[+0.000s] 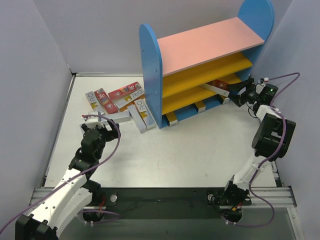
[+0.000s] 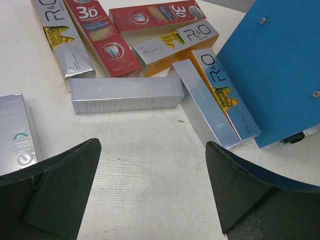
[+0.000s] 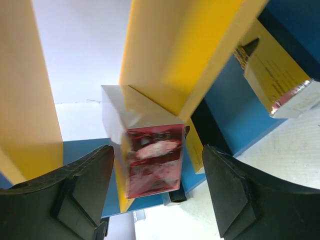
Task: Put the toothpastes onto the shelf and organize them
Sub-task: Adjust the toothpaste on the shelf.
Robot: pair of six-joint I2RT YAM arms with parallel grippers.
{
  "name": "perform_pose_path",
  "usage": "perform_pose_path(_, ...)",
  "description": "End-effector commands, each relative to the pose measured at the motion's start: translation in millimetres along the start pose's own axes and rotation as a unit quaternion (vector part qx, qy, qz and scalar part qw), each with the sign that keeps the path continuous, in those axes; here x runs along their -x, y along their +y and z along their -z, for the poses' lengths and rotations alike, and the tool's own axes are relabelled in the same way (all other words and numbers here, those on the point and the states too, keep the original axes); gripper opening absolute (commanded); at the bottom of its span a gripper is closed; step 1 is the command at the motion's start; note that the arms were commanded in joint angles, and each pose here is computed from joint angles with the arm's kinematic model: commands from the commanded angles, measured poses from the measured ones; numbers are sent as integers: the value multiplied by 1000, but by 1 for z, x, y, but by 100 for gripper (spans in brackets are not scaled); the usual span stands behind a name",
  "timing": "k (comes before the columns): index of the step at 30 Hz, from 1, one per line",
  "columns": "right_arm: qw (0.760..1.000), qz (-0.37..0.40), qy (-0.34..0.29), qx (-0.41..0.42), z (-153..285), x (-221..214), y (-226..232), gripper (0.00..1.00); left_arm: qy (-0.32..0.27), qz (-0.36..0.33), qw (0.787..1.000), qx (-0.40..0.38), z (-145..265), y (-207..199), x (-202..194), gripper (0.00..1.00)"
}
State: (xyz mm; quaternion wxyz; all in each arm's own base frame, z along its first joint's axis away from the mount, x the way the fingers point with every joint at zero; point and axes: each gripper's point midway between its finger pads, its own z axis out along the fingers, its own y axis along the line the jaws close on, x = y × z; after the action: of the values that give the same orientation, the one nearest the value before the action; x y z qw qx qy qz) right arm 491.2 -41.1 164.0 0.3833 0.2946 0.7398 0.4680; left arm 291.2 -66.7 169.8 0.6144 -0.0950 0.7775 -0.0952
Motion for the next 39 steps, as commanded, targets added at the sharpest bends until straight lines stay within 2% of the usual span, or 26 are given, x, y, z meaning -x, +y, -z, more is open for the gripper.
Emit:
perform_pose_path(1,999,19,21,26,-4,-2,13,72,-16,-1,1000,-7,1,-3,13,97)
perform_pose_path(4,999,18,29,29,-4,-4,11,67,-13,-2,1000,-6,0,-3,11,97)
perform_pose_path(12,999,16,21,34,6,-6,19,46,-11,-1,1000,-8,0,-3,9,97)
perform_pose_path(13,999,17,15,34,7,-5,19,40,-12,-1,1000,-9,0,-4,10,97)
perform_pose_path(15,999,12,0,37,14,-3,23,37,-13,0,1000,-11,0,-4,10,97)
perform_pose_path(19,997,-7,-46,53,23,7,30,23,-12,1,1000,-12,1,-4,9,97)
perform_pose_path(22,993,-25,-84,75,28,20,39,18,-14,1,1000,-13,1,-5,10,97)
perform_pose_path(29,983,-28,-173,57,33,49,43,15,-14,1,1000,-13,1,-5,10,97)
perform_pose_path(39,972,-39,-231,-27,28,65,35,14,-14,2,1000,-10,1,-3,8,97)
